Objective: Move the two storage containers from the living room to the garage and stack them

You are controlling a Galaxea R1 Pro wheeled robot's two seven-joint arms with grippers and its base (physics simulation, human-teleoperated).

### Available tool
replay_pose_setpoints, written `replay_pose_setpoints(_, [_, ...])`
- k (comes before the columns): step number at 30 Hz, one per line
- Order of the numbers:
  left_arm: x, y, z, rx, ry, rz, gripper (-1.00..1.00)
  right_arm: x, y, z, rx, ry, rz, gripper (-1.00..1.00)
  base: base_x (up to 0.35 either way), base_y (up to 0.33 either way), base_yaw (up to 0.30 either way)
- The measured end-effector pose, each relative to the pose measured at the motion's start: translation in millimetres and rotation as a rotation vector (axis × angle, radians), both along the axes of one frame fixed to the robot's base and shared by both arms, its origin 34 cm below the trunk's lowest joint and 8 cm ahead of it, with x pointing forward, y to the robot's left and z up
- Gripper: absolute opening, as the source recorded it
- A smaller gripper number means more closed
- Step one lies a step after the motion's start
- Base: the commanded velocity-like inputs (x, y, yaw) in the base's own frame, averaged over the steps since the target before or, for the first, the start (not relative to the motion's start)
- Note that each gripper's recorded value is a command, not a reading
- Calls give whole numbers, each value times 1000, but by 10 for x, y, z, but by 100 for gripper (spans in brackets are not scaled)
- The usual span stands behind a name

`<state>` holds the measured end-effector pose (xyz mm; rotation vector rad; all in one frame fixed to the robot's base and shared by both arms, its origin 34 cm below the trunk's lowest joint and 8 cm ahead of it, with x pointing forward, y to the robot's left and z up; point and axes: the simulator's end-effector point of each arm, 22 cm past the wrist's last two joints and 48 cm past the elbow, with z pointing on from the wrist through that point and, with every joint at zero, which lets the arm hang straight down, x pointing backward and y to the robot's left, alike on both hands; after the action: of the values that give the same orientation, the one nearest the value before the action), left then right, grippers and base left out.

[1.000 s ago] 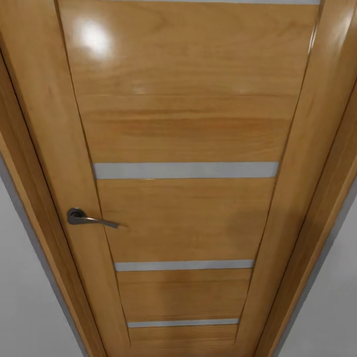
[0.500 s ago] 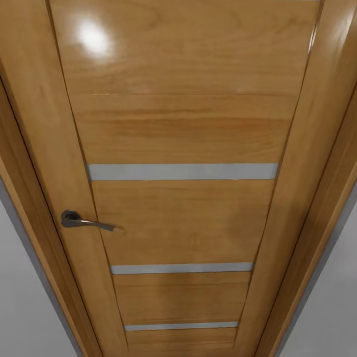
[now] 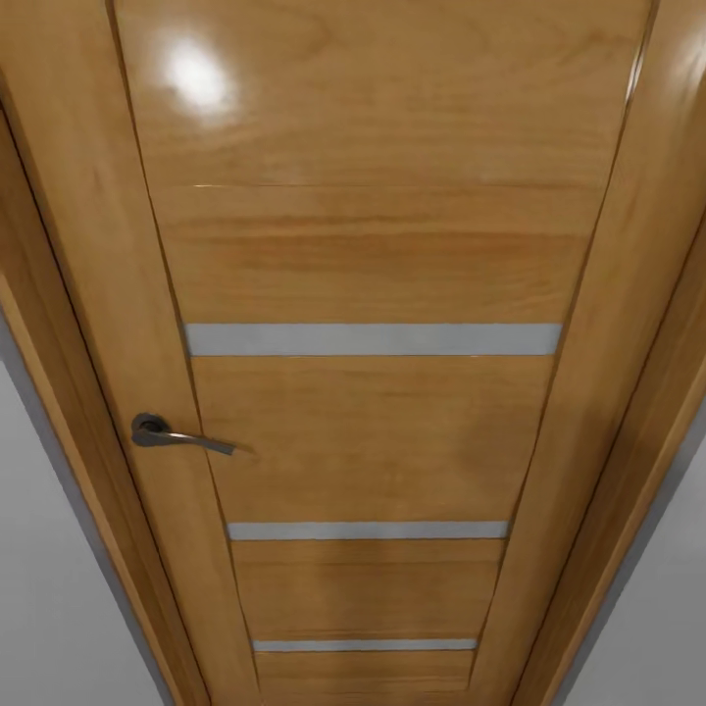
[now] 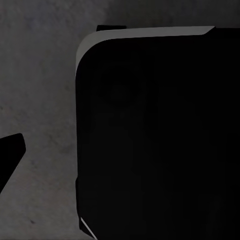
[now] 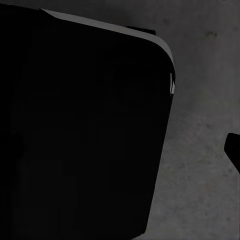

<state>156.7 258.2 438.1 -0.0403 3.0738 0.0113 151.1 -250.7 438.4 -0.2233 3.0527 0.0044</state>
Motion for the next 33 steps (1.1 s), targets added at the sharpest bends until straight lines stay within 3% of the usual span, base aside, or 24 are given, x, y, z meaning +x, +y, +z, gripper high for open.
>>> replay_pose_setpoints(33, [0,-2,0,-1,0,0,100,0,-8,0,0,0,1,100,0,0,0])
